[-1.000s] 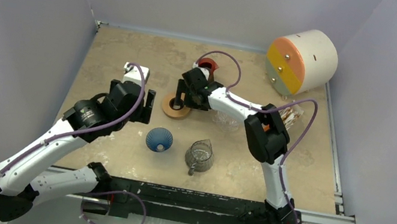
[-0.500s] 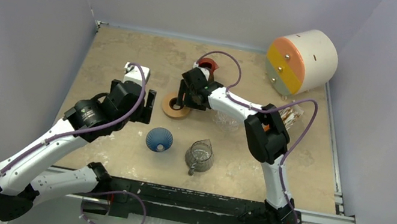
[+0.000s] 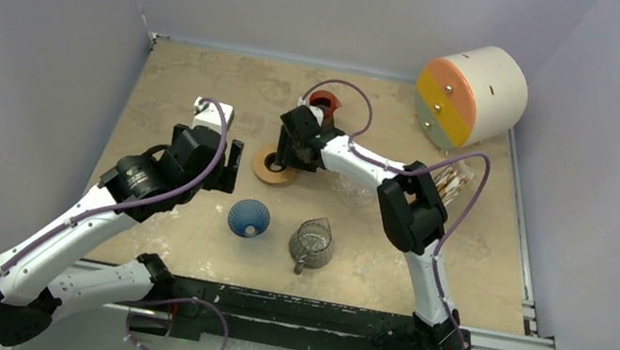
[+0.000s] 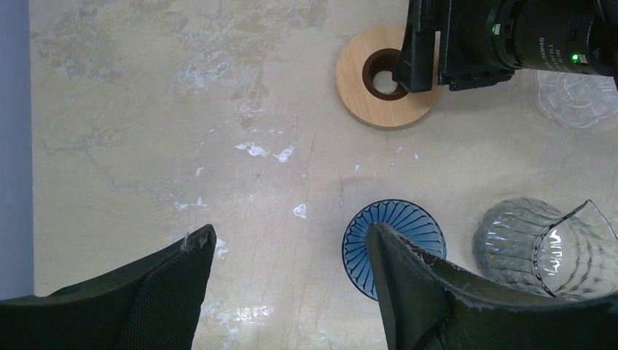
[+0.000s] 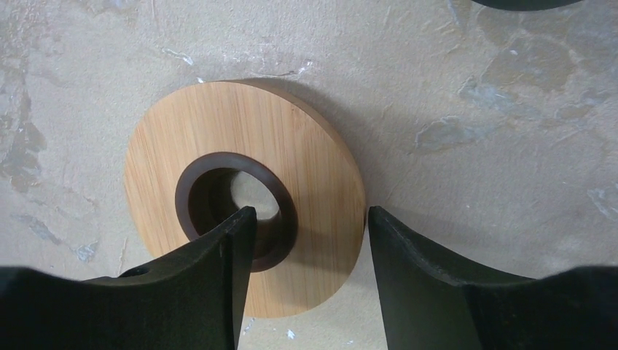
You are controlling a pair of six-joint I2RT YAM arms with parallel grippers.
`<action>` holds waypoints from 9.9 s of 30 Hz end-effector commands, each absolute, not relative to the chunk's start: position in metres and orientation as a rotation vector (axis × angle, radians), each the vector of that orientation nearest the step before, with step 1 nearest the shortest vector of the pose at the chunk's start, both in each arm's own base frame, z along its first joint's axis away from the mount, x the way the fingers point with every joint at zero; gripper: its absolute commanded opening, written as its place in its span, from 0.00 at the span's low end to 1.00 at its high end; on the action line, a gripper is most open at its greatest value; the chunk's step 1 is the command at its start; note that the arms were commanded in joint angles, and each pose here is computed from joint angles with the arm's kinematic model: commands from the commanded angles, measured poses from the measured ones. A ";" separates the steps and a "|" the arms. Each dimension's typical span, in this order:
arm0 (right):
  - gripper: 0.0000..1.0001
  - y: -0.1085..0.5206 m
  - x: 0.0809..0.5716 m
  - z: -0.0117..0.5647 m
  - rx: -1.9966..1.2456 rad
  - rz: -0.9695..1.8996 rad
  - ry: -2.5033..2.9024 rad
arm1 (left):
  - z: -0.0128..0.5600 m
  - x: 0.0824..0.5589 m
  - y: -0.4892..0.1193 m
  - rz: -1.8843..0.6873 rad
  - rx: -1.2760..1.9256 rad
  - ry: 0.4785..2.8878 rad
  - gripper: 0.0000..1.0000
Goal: Place the coffee filter in the dripper
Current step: Pick up the dripper holder from the center of the board, then place the dripper holder onto the coffee server, then pick up the coffee dripper from the center of the board.
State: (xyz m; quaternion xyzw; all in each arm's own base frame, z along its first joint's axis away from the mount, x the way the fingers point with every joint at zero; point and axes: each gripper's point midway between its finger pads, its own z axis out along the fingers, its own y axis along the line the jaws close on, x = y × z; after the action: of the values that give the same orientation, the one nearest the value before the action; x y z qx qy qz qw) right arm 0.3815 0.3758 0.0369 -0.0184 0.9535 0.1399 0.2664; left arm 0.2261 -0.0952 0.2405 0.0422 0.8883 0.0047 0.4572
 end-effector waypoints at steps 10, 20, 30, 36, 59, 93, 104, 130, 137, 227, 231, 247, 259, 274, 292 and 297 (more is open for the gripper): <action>0.51 0.381 0.384 0.042 -0.065 0.359 2.565 | 0.244 0.230 -0.096 0.003 0.108 2.167 0.75; 0.14 0.383 0.382 0.044 -0.070 0.373 2.566 | 0.243 0.230 -0.096 0.002 0.108 2.169 0.75; 0.00 0.387 0.384 0.084 -0.063 0.435 2.514 | 0.243 0.229 -0.097 0.002 0.110 2.171 0.75; 0.00 0.384 0.381 0.120 -0.070 0.478 2.465 | 0.241 0.229 -0.096 0.009 0.112 2.176 0.75; 0.00 0.301 0.304 0.212 -0.190 0.499 2.365 | 0.237 0.232 -0.094 0.048 0.114 2.188 0.75; 0.00 0.256 0.193 0.148 -0.416 0.583 2.561 | 0.231 0.232 -0.099 0.042 0.146 2.215 0.75; 0.00 0.260 0.191 0.137 -0.422 0.577 2.582 | 0.230 0.233 -0.101 0.040 0.149 2.217 0.75; 0.00 0.252 0.177 0.112 -0.400 0.552 2.635 | 0.229 0.233 -0.102 0.037 0.155 2.221 0.75; 0.00 0.252 0.178 0.108 -0.383 0.538 2.639 | 0.229 0.233 -0.101 0.036 0.152 2.220 0.75; 0.80 0.204 0.185 0.191 -0.351 0.374 2.428 | 0.161 0.186 -0.128 -0.185 -0.142 2.541 0.81; 0.81 0.198 0.179 0.190 -0.354 0.377 2.427 | 0.144 0.182 -0.128 -0.171 -0.183 2.577 0.80; 0.81 0.180 0.161 0.178 -0.338 0.397 2.442 | 0.088 0.189 -0.141 -0.323 -0.299 2.685 0.51; 0.80 0.175 0.162 0.177 -0.317 0.386 2.428 | 0.073 0.186 -0.145 -0.373 -0.348 2.708 0.32; 0.80 0.175 0.158 0.178 -0.309 0.409 2.427 | 0.073 0.182 -0.139 -0.360 -0.349 2.695 0.13; 0.80 0.184 0.161 0.190 -0.299 0.467 2.402 | 0.105 0.187 -0.144 -0.424 -0.302 2.644 0.00; 0.79 0.191 0.165 0.204 -0.295 0.501 2.374 | 0.131 0.188 -0.150 -0.481 -0.269 2.617 0.00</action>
State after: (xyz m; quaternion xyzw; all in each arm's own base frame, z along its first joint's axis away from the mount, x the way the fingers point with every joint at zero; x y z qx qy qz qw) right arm 0.1578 0.1801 0.1787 -0.1216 0.9257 0.1659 0.3174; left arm 0.1768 -0.1385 0.0913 -0.1136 0.9647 -0.1335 0.1966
